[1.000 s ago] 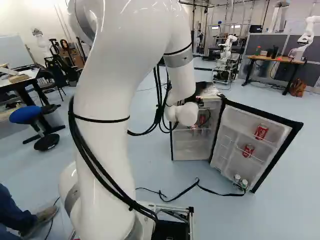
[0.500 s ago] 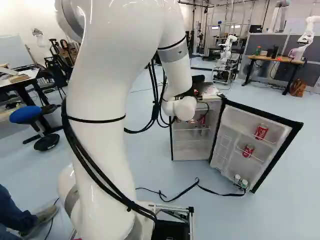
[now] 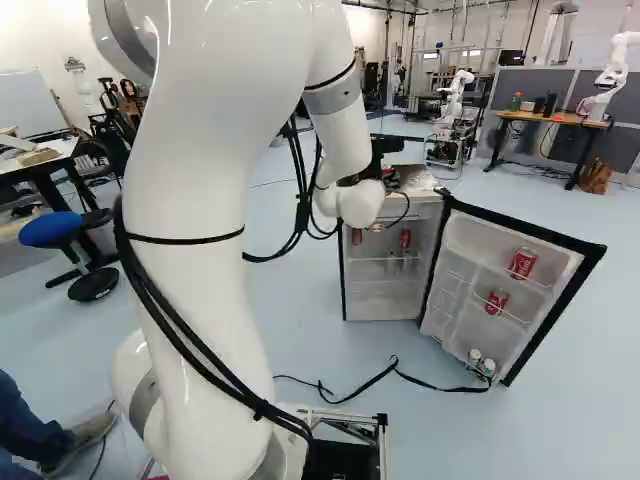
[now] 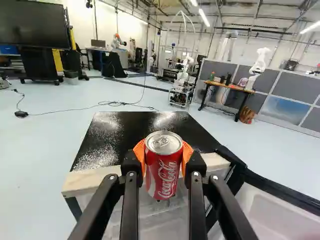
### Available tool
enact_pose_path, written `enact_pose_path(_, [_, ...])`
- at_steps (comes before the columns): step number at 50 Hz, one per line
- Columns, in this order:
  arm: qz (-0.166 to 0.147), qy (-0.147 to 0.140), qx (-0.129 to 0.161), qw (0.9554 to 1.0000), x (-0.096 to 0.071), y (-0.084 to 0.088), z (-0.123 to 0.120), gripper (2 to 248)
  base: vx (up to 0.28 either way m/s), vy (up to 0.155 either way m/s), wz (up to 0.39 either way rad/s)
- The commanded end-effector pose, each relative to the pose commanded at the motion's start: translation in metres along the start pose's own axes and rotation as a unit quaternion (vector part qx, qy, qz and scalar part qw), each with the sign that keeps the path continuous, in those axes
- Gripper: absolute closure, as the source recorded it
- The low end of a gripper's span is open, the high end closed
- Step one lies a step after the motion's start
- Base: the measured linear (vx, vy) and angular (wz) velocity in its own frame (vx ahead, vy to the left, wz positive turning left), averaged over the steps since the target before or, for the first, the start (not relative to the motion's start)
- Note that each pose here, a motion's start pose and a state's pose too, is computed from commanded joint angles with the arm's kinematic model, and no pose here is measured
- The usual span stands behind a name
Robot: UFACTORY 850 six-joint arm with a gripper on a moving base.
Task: Grab a drink from the fridge
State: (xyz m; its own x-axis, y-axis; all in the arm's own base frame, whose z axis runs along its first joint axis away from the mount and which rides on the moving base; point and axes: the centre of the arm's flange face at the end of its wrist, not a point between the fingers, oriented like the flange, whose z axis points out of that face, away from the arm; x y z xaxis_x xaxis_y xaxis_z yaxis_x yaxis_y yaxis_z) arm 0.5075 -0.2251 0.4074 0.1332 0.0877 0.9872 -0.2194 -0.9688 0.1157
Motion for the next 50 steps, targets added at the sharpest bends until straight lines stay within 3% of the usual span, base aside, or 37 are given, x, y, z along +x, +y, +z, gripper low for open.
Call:
enact_pose_path(13, [0.013, 0.001, -0.004, 0.9999, -0.002, -0.015, 0.016, 157, 0.0, 0.0, 0.0])
enact_pose_path(27, [0.014, -0.004, 0.013, 0.9998, -0.014, -0.035, 0.038, 157, 0.0, 0.0, 0.0])
enact_pose_path(50, [0.009, 0.009, 0.035, 0.9993, -0.015, -0.059, 0.079, 157, 0.0, 0.0, 0.0])
